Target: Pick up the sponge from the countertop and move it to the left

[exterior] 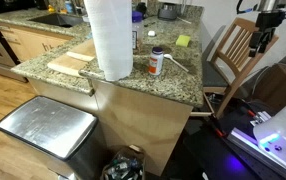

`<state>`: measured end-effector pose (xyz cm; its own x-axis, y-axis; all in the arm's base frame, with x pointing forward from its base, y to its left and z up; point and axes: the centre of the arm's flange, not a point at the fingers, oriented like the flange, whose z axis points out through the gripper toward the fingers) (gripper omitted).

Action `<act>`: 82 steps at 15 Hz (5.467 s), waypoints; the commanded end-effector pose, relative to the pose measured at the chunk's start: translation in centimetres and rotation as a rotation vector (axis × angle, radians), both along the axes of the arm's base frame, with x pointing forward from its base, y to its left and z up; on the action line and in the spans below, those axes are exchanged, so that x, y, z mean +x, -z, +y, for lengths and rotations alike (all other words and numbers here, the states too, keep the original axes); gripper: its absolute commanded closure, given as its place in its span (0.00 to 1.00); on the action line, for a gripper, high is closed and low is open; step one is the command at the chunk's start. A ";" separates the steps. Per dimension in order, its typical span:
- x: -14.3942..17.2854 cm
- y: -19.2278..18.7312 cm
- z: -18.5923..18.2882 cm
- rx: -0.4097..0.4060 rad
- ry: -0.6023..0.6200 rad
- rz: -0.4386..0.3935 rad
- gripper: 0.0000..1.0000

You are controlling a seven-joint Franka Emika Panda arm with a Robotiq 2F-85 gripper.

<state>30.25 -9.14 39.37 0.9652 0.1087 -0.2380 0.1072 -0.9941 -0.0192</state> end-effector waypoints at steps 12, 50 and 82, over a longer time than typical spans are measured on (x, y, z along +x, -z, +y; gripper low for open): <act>8.2 -12.8 -1.8 0.072 0.244 -0.446 0.00; 26.6 2.9 8.9 0.048 0.981 -0.286 0.00; 20.9 -0.3 16.7 0.342 0.522 -0.100 0.98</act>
